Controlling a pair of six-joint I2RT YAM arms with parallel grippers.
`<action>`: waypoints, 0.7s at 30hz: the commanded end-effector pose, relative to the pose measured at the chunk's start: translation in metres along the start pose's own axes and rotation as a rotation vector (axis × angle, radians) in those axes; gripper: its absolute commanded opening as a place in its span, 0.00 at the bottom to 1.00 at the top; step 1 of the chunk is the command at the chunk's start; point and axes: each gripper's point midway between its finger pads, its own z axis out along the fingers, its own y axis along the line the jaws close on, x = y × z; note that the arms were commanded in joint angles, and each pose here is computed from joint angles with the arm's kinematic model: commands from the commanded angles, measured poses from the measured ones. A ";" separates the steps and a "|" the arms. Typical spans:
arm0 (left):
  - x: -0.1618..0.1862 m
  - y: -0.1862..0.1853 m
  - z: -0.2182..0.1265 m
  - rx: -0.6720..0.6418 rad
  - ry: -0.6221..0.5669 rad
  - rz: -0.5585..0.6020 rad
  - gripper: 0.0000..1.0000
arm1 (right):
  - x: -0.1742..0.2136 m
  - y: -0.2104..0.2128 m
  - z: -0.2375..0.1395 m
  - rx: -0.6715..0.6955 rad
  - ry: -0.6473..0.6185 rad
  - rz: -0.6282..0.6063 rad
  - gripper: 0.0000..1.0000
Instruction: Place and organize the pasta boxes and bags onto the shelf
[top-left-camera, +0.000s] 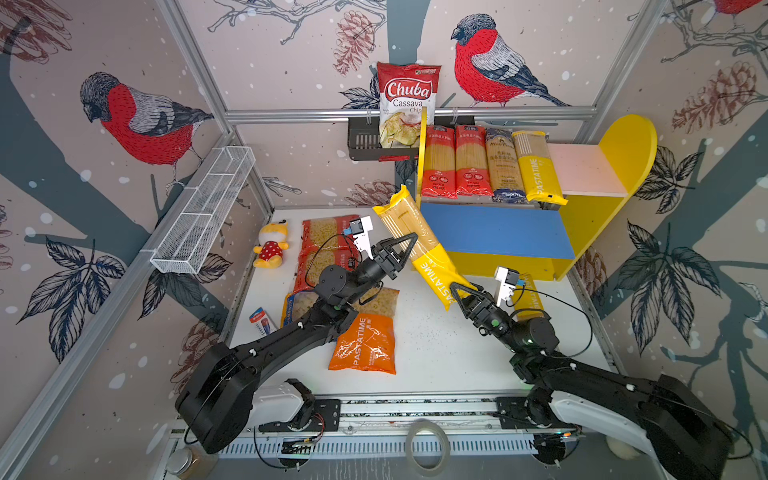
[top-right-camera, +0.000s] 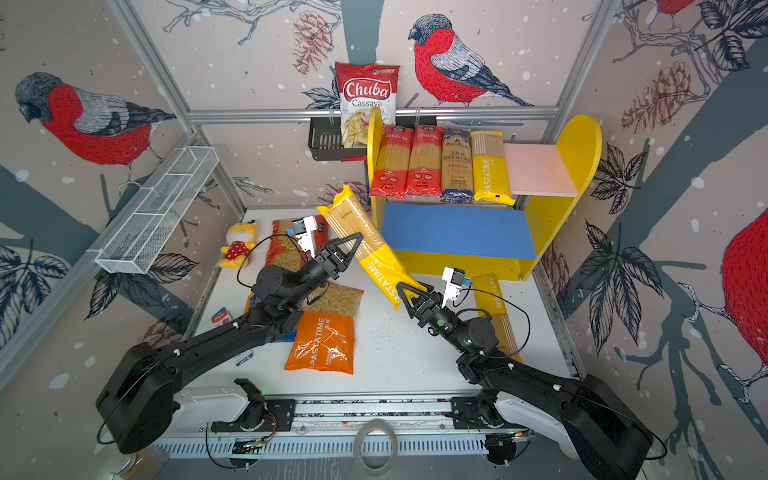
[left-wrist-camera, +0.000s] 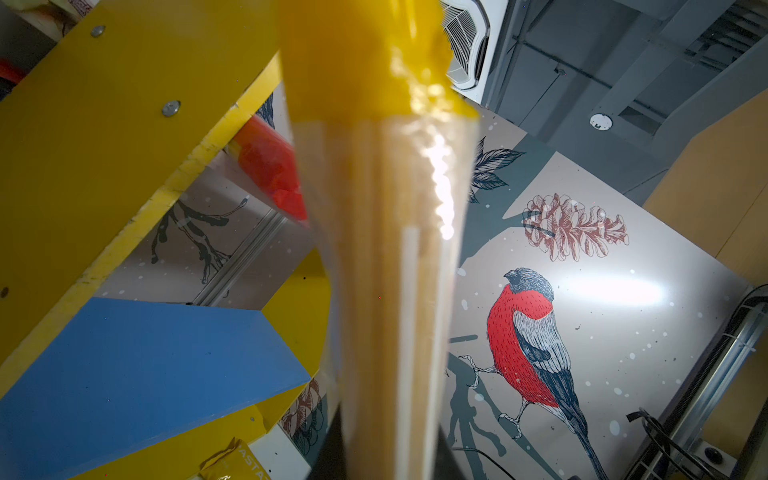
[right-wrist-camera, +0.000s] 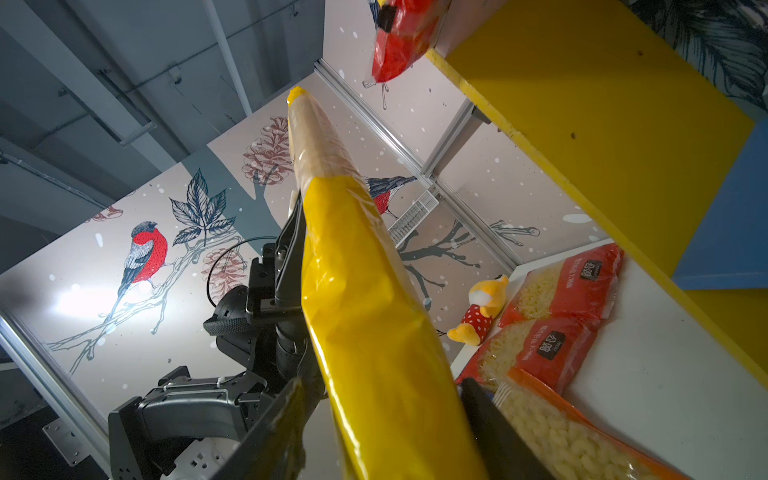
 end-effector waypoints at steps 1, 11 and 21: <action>-0.023 -0.031 -0.001 0.117 -0.091 0.033 0.17 | 0.000 0.016 0.004 -0.076 0.018 -0.003 0.56; -0.019 -0.026 -0.003 0.073 -0.078 0.058 0.38 | -0.015 0.027 0.006 -0.116 -0.023 -0.005 0.32; -0.012 -0.022 -0.010 0.050 -0.049 0.071 0.61 | -0.041 0.044 0.014 -0.159 -0.086 -0.006 0.15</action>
